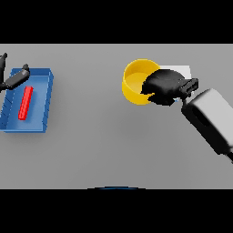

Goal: Pick up the red beaker and tilt it to pour out 1 green nut into yellow bowl. Pick up the yellow bowl and place it on the metallic measuring scale.

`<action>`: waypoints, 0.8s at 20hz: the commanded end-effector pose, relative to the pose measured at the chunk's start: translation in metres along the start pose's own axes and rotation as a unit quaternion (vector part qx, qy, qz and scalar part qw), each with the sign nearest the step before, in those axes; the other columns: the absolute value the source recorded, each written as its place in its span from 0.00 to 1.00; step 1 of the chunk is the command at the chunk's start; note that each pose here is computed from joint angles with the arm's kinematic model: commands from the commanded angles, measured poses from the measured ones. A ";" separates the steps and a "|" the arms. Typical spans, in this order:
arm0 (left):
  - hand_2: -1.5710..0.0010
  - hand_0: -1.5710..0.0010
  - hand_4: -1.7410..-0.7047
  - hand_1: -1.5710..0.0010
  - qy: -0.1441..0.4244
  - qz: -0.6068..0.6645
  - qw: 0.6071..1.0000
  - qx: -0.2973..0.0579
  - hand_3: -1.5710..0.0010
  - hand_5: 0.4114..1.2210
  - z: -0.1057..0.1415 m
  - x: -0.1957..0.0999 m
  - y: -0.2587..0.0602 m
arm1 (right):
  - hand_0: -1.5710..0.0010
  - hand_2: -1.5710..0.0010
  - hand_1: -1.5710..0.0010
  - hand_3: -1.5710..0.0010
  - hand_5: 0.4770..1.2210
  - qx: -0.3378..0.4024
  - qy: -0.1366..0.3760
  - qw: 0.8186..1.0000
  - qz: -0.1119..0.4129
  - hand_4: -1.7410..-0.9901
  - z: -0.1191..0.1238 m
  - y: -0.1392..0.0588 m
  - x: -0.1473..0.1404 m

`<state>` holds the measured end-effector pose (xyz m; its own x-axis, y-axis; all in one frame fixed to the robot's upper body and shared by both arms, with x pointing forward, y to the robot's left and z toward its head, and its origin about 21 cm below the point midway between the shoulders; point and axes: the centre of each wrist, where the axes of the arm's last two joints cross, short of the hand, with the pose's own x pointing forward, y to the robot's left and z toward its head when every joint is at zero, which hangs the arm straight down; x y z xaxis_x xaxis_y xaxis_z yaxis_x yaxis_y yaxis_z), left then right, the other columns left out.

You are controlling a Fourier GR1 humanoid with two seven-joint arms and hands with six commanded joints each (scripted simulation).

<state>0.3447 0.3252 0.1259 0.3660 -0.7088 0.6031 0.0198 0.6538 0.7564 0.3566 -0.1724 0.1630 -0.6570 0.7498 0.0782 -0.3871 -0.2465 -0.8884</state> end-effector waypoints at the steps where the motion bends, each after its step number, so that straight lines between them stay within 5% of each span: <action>1: 1.00 1.00 0.90 1.00 0.003 -0.001 1.000 -0.002 1.00 0.41 0.001 -0.001 -0.003 | 0.00 0.00 0.00 0.16 1.00 -0.004 0.015 1.000 -0.001 0.03 -0.002 -0.002 -0.006; 7: 1.00 1.00 0.90 1.00 0.015 -0.008 1.000 -0.002 1.00 0.41 0.008 0.003 -0.005 | 0.00 0.00 0.00 0.22 1.00 -0.029 0.087 0.995 -0.027 0.03 0.004 -0.003 -0.052; 16: 1.00 1.00 0.89 1.00 0.031 -0.009 0.999 0.005 1.00 0.43 0.006 0.002 0.002 | 0.00 0.00 0.00 0.22 1.00 -0.026 0.157 0.984 -0.077 0.03 -0.001 0.029 -0.110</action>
<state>0.3397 0.3234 0.1306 0.4230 -0.7027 0.5721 0.0183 0.6379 0.7699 0.4175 -0.2615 0.1274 -0.3541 0.9321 0.0759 -0.4293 -0.0899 -0.8987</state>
